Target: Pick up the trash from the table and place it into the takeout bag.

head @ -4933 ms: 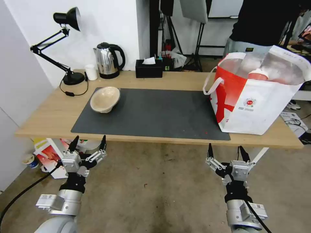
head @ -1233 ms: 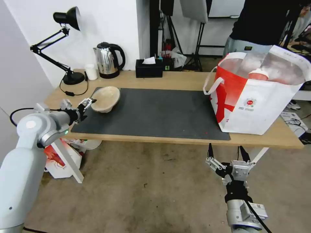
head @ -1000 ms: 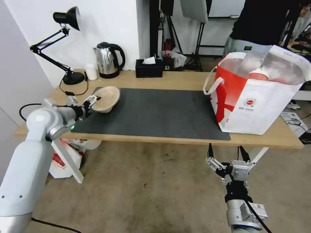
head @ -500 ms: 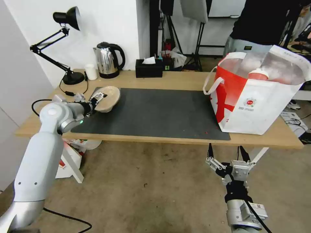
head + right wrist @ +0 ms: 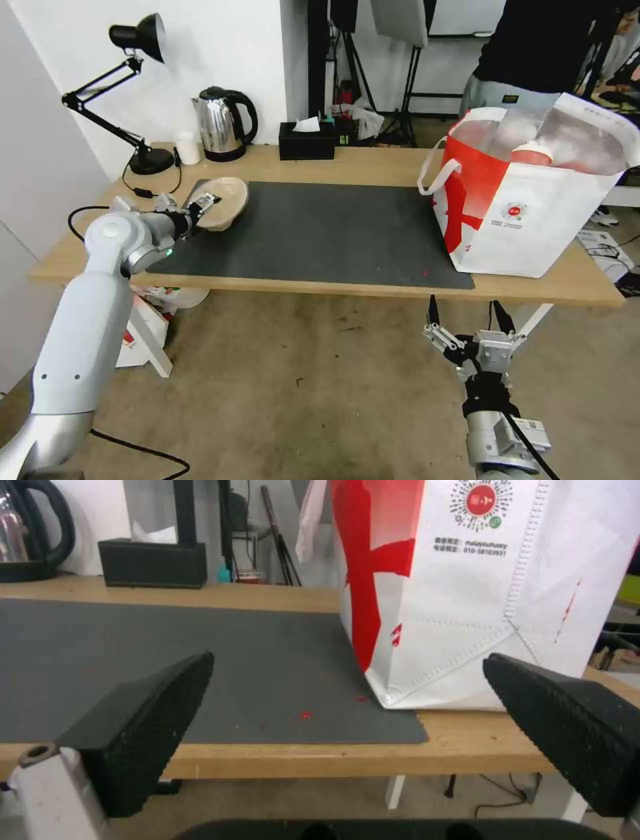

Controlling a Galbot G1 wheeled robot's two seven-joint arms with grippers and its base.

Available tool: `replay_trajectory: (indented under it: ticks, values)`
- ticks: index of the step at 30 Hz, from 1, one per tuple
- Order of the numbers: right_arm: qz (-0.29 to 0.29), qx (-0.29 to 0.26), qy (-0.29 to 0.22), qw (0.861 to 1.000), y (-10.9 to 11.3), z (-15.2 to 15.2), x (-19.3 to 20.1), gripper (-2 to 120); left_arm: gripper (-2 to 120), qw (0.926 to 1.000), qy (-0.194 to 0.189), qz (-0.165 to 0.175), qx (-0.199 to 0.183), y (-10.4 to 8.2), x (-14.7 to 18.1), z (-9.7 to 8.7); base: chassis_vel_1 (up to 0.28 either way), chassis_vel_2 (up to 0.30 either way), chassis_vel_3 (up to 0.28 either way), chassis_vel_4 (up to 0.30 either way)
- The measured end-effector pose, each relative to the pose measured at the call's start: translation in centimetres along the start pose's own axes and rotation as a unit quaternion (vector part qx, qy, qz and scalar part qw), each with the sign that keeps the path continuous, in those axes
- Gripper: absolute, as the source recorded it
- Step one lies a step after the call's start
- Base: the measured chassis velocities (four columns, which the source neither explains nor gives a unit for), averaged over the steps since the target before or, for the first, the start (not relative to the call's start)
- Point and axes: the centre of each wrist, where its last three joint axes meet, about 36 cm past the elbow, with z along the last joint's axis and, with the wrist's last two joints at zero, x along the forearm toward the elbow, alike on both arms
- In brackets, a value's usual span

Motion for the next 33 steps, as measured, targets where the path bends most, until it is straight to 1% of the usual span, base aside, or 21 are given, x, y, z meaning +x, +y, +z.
replay_trajectory:
  ticks: [1, 2, 4, 5, 7, 9, 10, 11, 14, 15, 16, 19, 21, 29, 33]
  values:
    - [0.000, 0.000, 0.000, 1.000, 0.0, 0.0, 0.0, 100, 72, 1.0000, -0.001, 0.000, -0.001, 0.0, 0.1, 0.0, 0.000, 0.000, 0.000, 0.000]
    - [0.000, 0.000, 0.000, 1.000, 0.0, 0.0, 0.0, 100, 64, 1.0000, -0.003, 0.000, -0.002, 0.1, 0.3, 0.0, 0.000, 0.000, 0.000, 0.000]
    - [0.000, 0.000, 0.000, 1.000, 0.0, 0.0, 0.0, 100, 56, 1.0000, -0.005, -0.002, -0.003, 0.2, 0.4, -0.1, 0.000, 0.000, 0.000, 0.000]
    - [0.000, 0.000, 0.000, 1.000, 0.0, 0.0, 0.0, 100, 56, 1.0000, -0.005, -0.002, -0.003, 0.2, 0.4, -0.1, 0.000, 0.000, 0.000, 0.000]
    - [0.000, 0.000, 0.000, 1.000, 0.0, 0.0, 0.0, 100, 45, 1.0000, -0.007, -0.002, -0.004, 0.4, 0.5, -0.1, 0.000, 0.000, 0.000, 0.000]
    - [0.000, 0.000, 0.000, 1.000, 0.0, 0.0, 0.0, 100, 37, 0.9999, -0.010, -0.002, -0.005, 0.5, 0.5, -0.2, 0.000, 0.000, 0.000, 0.000]
    - [0.000, 0.000, 0.000, 1.000, 0.0, 0.0, 0.0, 100, 37, 0.9999, -0.010, -0.002, -0.005, 0.5, 0.5, -0.2, 0.000, 0.000, 0.000, 0.000]
    - [0.000, 0.000, 0.000, 1.000, 0.0, 0.0, 0.0, 100, 31, 0.9999, -0.011, -0.003, -0.005, 0.5, 0.5, -0.2, 0.000, 0.000, 0.000, 0.000]
    - [0.000, 0.000, 0.000, 1.000, 0.0, 0.0, 0.0, 100, 22, 0.9999, -0.014, -0.005, -0.006, 0.8, 0.5, -0.1, 0.000, 0.000, 0.000, 0.000]
    - [0.000, 0.000, 0.000, 1.000, 0.0, 0.0, 0.0, 100, 15, 0.9999, -0.014, -0.005, -0.005, 0.9, 0.5, -0.2, 0.000, 0.000, 0.000, 0.000]
    - [0.000, 0.000, 0.000, 1.000, 0.0, 0.0, 0.0, 100, 15, 0.9999, -0.014, -0.005, -0.005, 0.9, 0.5, -0.2, 0.000, 0.000, 0.000, 0.000]
    - [0.000, 0.000, 0.000, 1.000, 0.0, 0.0, 0.0, 100, 2, 0.9998, -0.017, -0.005, -0.006, 1.0, 0.5, -0.2, 0.000, 0.000, 0.000, 0.000]
    - [0.000, 0.000, 0.000, 1.000, 0.0, 0.0, 0.0, 100, 0, 0.9998, -0.017, -0.005, -0.006, 1.0, 0.5, -0.2, 0.000, 0.000, 0.000, 0.000]
    - [0.000, 0.000, 0.000, 1.000, 0.0, 0.0, 0.0, 100, 0, 0.9998, -0.018, -0.005, -0.006, 1.2, 0.3, 0.1, 0.000, 0.000, 0.000, 0.000]
    - [0.000, 0.000, 0.000, 1.000, 0.0, 0.0, 0.0, 100, 0, 0.9997, -0.023, 0.006, -0.011, 1.2, 1.0, 0.0, 0.000, 0.000, 0.000, 0.000]
